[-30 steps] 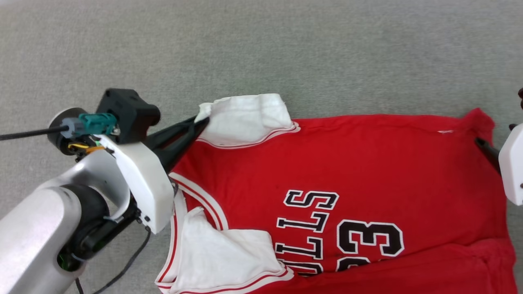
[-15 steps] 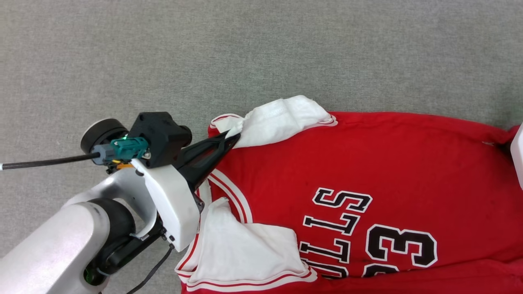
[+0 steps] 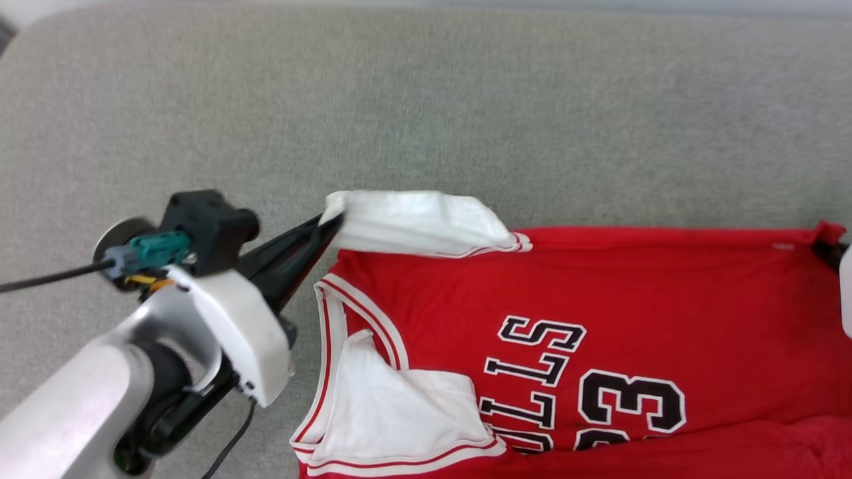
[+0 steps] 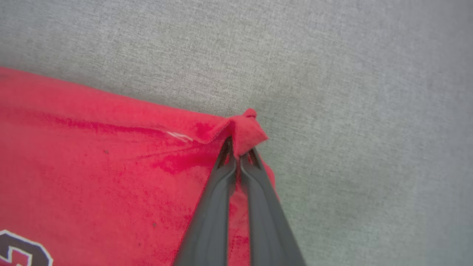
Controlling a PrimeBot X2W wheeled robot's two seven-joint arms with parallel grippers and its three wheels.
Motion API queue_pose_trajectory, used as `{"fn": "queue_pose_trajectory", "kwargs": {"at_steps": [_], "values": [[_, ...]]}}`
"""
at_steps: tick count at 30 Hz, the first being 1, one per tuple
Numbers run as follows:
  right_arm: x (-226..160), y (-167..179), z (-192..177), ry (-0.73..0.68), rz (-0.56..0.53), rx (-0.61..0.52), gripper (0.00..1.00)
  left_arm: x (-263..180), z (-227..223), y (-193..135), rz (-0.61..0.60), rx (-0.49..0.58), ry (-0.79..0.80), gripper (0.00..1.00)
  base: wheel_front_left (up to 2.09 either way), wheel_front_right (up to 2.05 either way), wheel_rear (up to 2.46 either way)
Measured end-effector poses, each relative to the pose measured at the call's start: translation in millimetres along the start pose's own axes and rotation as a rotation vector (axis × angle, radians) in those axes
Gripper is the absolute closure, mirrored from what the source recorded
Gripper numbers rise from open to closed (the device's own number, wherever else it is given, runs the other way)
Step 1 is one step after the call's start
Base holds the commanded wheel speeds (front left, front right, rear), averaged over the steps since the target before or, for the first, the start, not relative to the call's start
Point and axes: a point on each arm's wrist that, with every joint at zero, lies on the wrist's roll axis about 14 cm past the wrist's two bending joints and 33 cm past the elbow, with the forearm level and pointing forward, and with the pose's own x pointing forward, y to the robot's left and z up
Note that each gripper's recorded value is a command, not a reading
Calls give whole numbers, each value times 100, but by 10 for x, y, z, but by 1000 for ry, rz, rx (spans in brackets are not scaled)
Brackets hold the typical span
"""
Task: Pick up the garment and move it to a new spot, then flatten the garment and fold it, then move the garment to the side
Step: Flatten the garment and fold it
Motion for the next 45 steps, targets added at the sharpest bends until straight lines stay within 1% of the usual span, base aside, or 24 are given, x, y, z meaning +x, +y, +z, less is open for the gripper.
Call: {"fn": "queue_pose_trajectory", "kwargs": {"at_steps": [4, 6, 7, 10, 13, 17, 23, 30, 36, 37, 38, 39, 40, 41, 42, 45], "values": [[-292, -21, -31, -48, -17, -12, 100, -196, -5, -38, 29, -20, -11, 100, 0, 0, 0], [-436, 44, -46, -87, -1, -15, 100, -302, -15, -102, 35, -35, -14, 100, 0, 0, 0], [-500, 89, -59, -108, 15, 1, 100, -356, -29, -118, 44, -31, -10, 100, 0, 0, 0], [-655, 155, -240, -113, 23, 2, 100, -516, -93, -163, 67, -24, 6, 100, 0, 0, 0], [-754, 206, -421, -107, 28, 13, 100, -642, -270, -303, 56, -75, 45, 100, 0, 0, 0], [-744, 367, -822, -21, 61, 24, 100, -789, -683, -416, 54, -126, 165, 100, 0, 0, 0], [-729, 349, -1183, 89, 44, -14, 100, -893, -1206, -584, 23, -182, 318, 100, 0, 0, 0], [-668, 390, -1339, 148, 62, -62, 100, -891, -1542, -647, 0, -192, 411, 100, 0, 0, 0], [-621, 417, -1386, 160, 73, -77, 100, -826, -1705, -670, -15, -183, 435, 100, 0, 0, 0], [-619, 419, -1385, 155, 74, -78, 44, -819, -1721, -676, -15, -180, 434, 100, 0, 0, 0], [-620, 416, -1383, 148, 72, -76, 0, -808, -1724, -674, -15, -175, 428, 100, 0, 0, 0], [-623, 415, -1382, 142, 71, -74, 0, -794, -1712, -657, -9, -169, 415, 96, 0, 0, 0], [-629, 417, -1376, 132, 70, -71, 0, -783, -1697, -641, -2, -169, 403, 58, 0, 0, 0], [-637, 413, -1370, 125, 68, -64, 0, -779, -1694, -632, 4, -173, 396, 18, 0, 0, 0], [-647, 411, -1360, 115, 69, -51, 0, -775, -1689, -631, 6, -174, 391, 0, 0, 0, 0], [-694, 419, -1328, 86, 74, -18, 0, -759, -1616, -576, 29, -158, 344, 0, 0, 0, 0]]}}
